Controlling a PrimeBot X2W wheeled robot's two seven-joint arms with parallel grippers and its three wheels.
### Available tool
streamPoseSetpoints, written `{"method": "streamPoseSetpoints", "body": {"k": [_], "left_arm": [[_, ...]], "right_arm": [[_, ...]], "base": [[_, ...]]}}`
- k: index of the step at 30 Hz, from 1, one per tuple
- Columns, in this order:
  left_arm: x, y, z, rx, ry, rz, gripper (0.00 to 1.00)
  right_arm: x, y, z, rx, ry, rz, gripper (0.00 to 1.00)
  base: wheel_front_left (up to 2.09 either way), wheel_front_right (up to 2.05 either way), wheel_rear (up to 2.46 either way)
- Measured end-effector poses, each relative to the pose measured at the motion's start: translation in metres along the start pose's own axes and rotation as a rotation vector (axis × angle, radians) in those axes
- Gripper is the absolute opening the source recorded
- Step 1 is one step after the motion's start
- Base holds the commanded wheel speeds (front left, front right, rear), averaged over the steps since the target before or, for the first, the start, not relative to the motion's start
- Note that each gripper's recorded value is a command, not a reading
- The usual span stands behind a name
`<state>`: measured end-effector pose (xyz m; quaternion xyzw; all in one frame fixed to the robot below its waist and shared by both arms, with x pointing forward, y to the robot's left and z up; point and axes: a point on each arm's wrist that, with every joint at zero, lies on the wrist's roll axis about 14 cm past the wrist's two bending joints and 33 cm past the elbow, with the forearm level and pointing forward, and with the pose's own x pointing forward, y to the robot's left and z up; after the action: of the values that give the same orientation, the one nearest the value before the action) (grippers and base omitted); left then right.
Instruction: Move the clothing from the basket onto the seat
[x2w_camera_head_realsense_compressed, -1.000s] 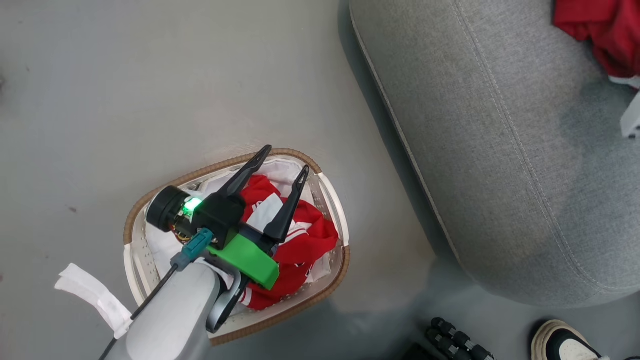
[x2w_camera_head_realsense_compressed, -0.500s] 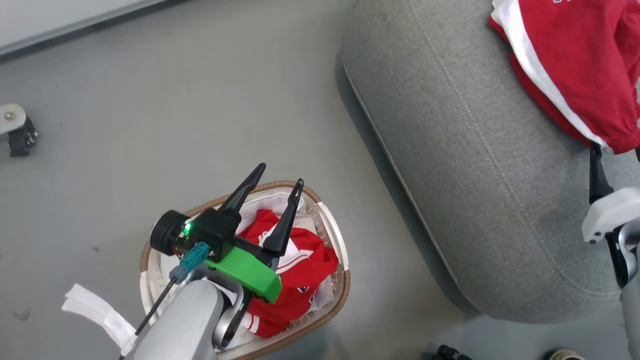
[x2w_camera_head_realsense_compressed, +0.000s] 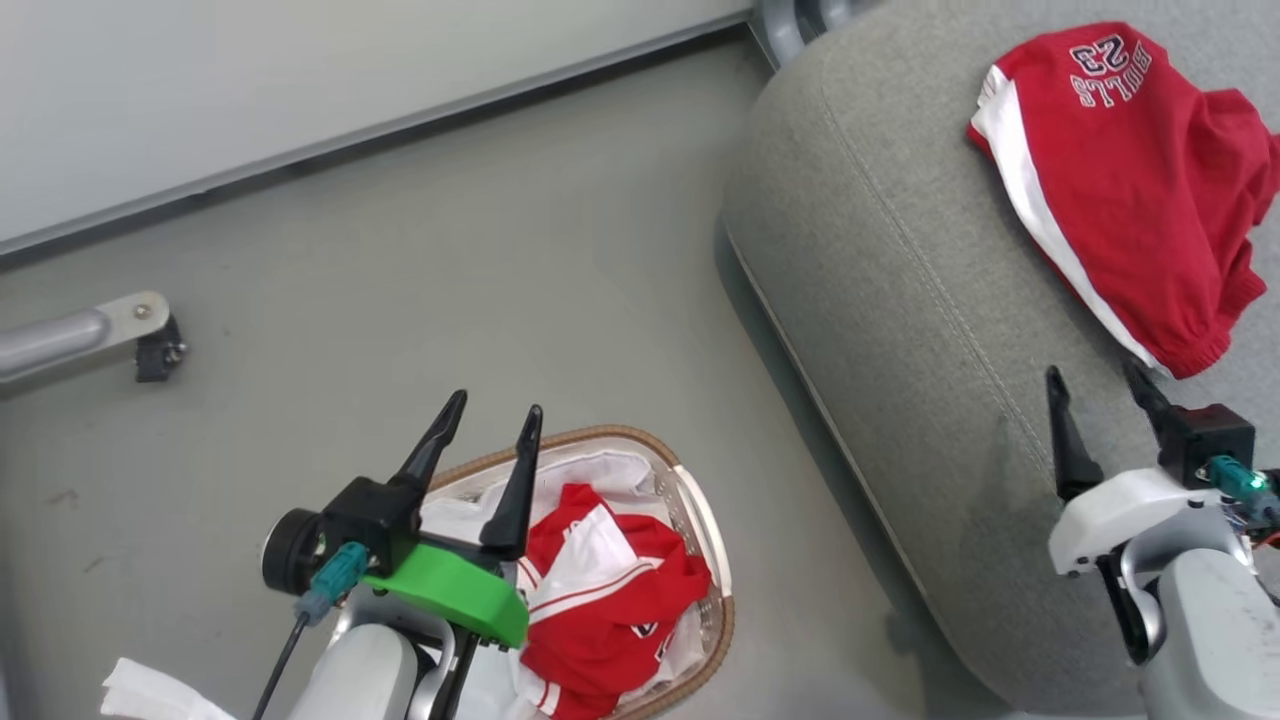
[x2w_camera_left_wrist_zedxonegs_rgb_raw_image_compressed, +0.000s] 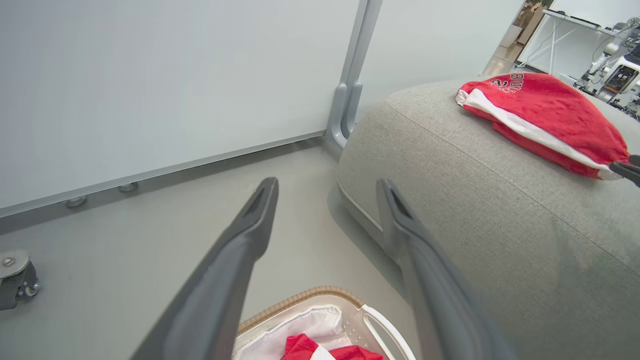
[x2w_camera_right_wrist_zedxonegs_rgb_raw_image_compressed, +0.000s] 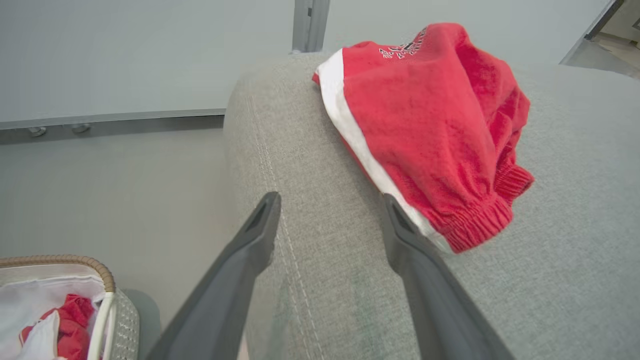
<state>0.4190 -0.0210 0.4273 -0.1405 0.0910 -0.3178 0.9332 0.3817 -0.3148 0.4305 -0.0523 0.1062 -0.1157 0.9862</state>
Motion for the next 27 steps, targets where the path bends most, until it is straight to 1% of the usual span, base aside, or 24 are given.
{"method": "streamPoseSetpoints", "body": {"k": [5, 12, 18, 22, 27], "left_arm": [[-0.022, 0.035, 0.015, 0.027, -0.041, 0.146, 1.0], [-0.064, 0.076, 0.031, 0.065, -0.079, 0.328, 1.0], [-0.099, 0.096, 0.043, 0.098, -0.11, 0.44, 1.0], [-0.119, 0.099, 0.049, 0.111, -0.13, 0.481, 1.0], [-0.141, 0.1, 0.045, 0.098, -0.13, 0.521, 1.0]], "right_arm": [[0.009, 0.054, 0.035, 0.063, -0.112, 0.125, 1.0], [0.009, 0.107, 0.074, 0.116, -0.224, 0.256, 1.0], [-0.001, 0.123, 0.088, 0.145, -0.263, 0.299, 1.0], [-0.012, 0.129, 0.085, 0.153, -0.26, 0.316, 1.0], [-0.024, 0.132, 0.082, 0.161, -0.257, 0.329, 1.0]], "base": [[0.0, 0.0, 0.0], [0.0, 0.0, 0.0], [0.0, 0.0, 0.0], [0.0, 0.0, 0.0], [0.0, 0.0, 0.0]]}}
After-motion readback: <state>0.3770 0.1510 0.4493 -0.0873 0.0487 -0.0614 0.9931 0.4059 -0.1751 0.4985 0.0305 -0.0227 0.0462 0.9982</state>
